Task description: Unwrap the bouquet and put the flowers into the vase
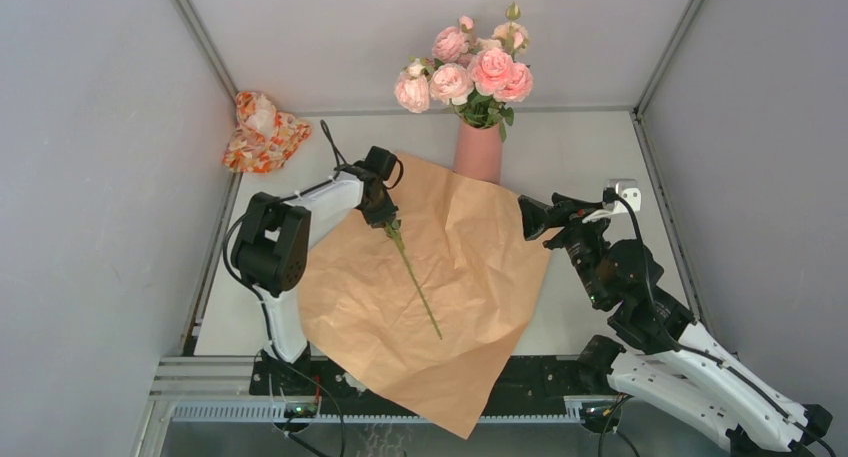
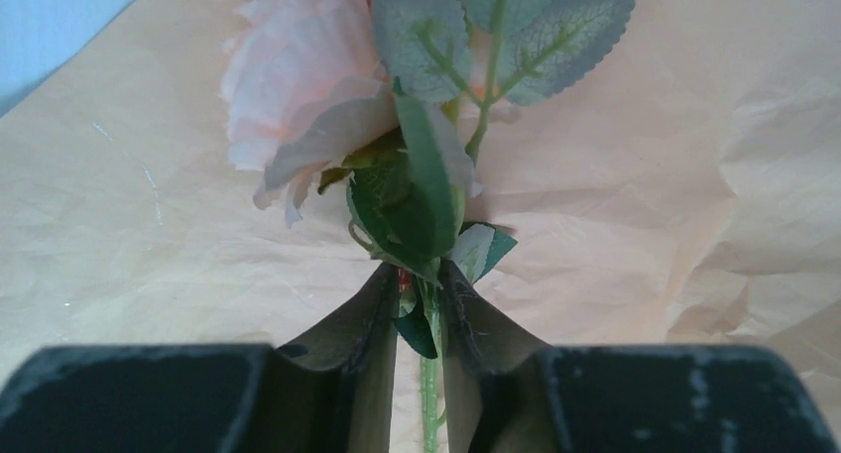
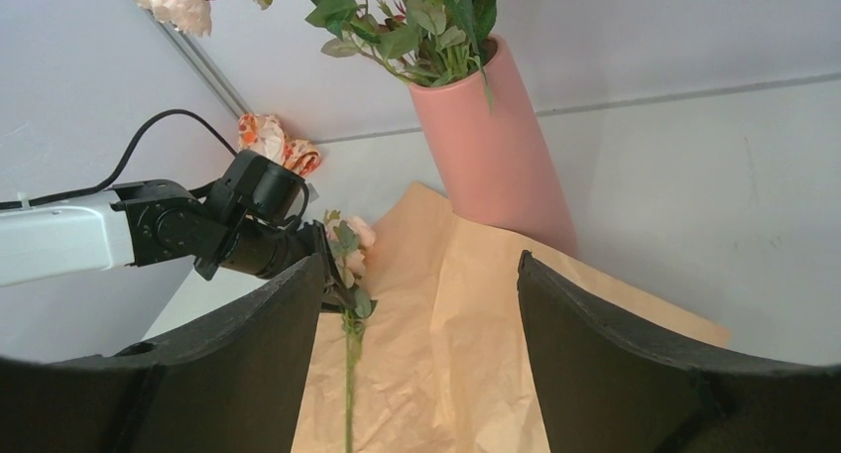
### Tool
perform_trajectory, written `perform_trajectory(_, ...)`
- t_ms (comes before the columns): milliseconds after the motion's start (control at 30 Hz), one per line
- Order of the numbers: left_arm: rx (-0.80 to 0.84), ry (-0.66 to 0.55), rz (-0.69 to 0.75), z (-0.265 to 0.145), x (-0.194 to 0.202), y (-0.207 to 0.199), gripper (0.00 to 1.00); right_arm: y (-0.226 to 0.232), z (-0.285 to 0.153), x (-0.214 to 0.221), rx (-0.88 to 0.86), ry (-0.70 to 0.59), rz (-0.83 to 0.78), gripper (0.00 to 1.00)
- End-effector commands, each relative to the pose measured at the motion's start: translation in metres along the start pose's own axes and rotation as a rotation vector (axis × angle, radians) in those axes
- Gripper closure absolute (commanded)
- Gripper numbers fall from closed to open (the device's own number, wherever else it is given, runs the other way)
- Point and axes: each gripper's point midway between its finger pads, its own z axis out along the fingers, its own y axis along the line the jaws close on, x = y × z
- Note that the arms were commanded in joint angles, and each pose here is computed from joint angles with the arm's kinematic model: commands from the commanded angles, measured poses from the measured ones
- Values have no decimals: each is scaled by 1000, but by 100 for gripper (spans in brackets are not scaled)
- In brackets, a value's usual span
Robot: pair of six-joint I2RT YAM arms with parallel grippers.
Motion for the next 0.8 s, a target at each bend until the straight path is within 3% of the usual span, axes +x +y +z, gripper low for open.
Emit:
perform_trajectory(0,36,-13,4,-2,-10,-10,76,-1,-1,-3,7,-8,24,21)
perform_trajectory(233,48,-5,14,-2,-8,-12,100,-1,-2,-2,4,-9,35,21)
perform_trajectory(533,57,-54,5,-23,-15,-6,100,-1,-1,-2,1,-7,38,21)
perform_trajectory(767,113,-188,-21,-91,-40,0,100,0,0,-1,-1,-4,45,20)
